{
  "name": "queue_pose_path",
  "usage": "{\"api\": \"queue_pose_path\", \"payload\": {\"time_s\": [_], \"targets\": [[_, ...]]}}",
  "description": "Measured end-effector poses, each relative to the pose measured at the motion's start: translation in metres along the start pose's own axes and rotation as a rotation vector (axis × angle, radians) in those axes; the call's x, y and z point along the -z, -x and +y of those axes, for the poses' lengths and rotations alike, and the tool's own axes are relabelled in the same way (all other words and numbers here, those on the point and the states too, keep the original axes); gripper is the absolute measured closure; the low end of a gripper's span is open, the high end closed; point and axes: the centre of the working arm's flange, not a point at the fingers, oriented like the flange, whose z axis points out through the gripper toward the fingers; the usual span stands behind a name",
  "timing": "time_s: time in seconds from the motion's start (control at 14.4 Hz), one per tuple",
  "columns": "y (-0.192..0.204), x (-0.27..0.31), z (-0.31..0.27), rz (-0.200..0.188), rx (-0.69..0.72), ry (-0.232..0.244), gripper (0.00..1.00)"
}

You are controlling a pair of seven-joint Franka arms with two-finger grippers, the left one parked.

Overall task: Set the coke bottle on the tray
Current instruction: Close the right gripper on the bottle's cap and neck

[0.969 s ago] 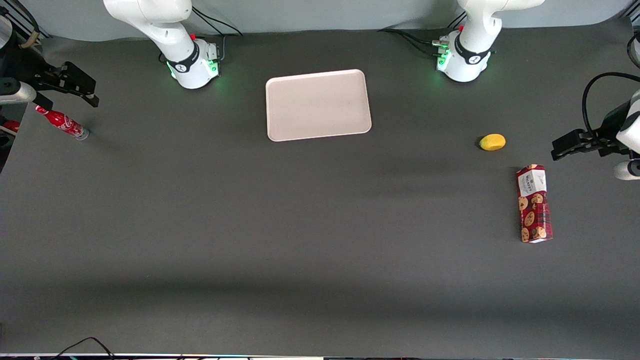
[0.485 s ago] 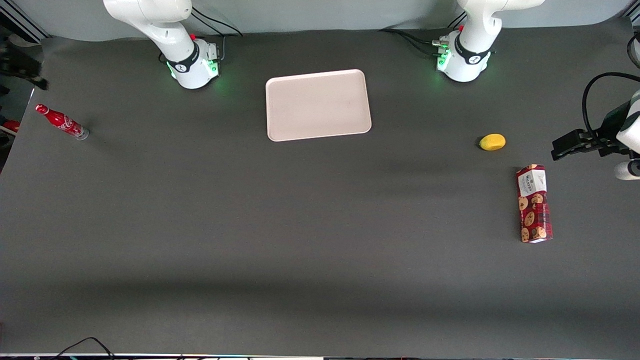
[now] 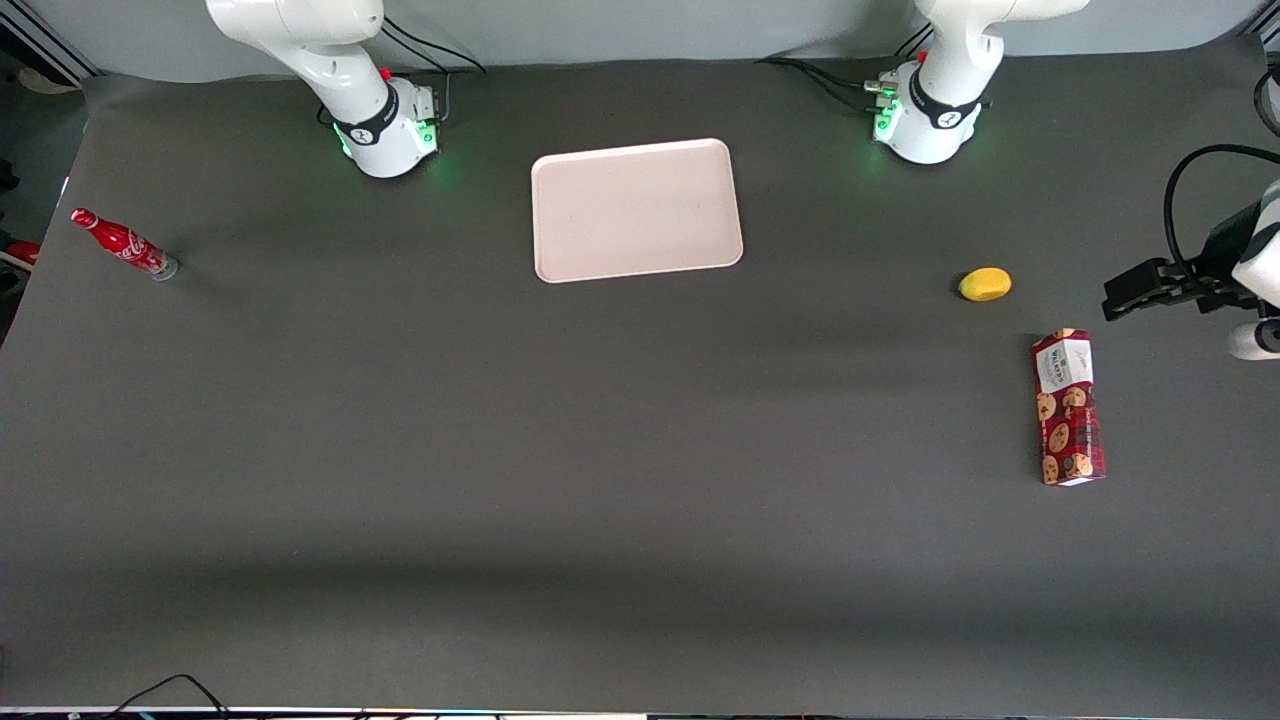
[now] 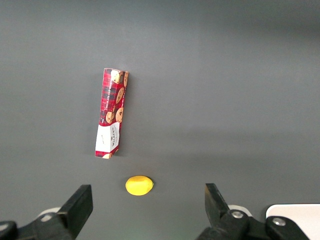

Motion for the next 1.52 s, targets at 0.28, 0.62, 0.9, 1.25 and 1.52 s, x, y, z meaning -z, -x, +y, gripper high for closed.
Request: {"api": "queue_pose_path", "payload": {"time_s": [0.28, 0.62, 0.9, 1.25, 1.52], "targets": [[0.082, -0.127, 0.045, 0.057, 0.039, -0.018, 0.00], [0.134, -0.190, 0.060, 0.143, 0.068, -0.002, 0.00], [0.142, -0.215, 0.058, 0.183, 0.088, 0.045, 0.00], [0.132, -0.232, 0.054, 0.186, 0.104, 0.032, 0.00], [0.128, -0.241, 0.054, 0.196, 0.111, 0.022, 0.07]]}}
